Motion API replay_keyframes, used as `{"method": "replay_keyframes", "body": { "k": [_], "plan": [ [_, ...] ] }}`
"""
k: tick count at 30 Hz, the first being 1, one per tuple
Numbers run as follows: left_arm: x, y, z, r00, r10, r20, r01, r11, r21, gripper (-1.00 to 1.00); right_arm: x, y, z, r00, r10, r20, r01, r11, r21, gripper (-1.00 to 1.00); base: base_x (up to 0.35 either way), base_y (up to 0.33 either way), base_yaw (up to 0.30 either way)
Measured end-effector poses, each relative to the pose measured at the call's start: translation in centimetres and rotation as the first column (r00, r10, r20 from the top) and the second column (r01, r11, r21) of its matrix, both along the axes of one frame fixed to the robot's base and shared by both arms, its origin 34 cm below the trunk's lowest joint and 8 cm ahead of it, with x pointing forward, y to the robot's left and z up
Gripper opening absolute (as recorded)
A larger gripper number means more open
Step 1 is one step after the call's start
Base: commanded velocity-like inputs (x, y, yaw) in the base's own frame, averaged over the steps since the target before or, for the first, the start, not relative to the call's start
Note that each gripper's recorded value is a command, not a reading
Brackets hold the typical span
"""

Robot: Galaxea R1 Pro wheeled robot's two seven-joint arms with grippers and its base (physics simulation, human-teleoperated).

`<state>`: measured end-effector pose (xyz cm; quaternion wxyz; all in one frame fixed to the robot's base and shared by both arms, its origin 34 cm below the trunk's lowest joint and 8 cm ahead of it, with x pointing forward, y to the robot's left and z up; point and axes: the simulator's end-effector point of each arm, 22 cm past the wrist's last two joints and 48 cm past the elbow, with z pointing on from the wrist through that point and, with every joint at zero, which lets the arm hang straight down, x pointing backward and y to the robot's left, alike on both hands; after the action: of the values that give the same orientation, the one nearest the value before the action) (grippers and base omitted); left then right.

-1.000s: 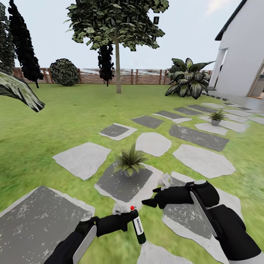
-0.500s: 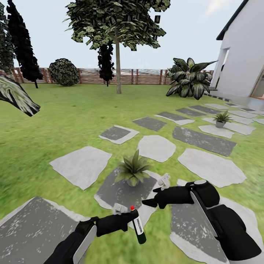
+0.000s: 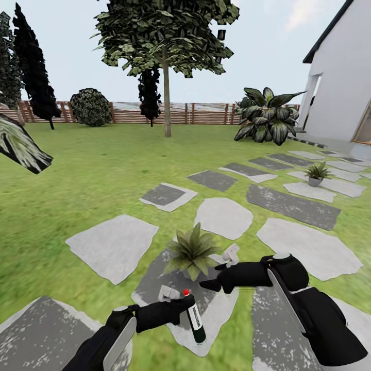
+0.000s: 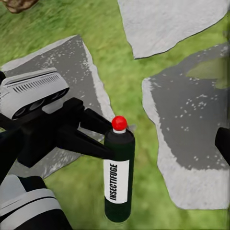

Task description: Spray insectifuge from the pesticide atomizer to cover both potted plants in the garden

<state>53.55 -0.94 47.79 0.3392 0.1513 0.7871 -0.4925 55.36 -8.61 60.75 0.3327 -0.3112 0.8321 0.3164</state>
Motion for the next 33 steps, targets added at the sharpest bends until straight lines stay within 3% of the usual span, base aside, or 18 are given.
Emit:
{"method": "replay_keyframes", "body": {
  "k": [21, 33],
  "plan": [
    [0.06, 0.19, -0.18, 1.000, 0.004, 0.000, -0.004, 1.000, 0.006, -1.00, -0.07, 0.02, -0.07, 1.000, 0.001, -0.002, -0.001, 1.000, -0.001, 1.00, 0.323, 0.080, 0.000],
    [0.73, 0.36, -0.57, 0.999, 0.037, 0.001, -0.037, 0.999, 0.027, -1.00, -0.21, 0.34, -0.15, 1.000, 0.008, -0.004, -0.008, 1.000, 0.001, 1.00, 0.043, 0.009, 0.000]
  ]
}}
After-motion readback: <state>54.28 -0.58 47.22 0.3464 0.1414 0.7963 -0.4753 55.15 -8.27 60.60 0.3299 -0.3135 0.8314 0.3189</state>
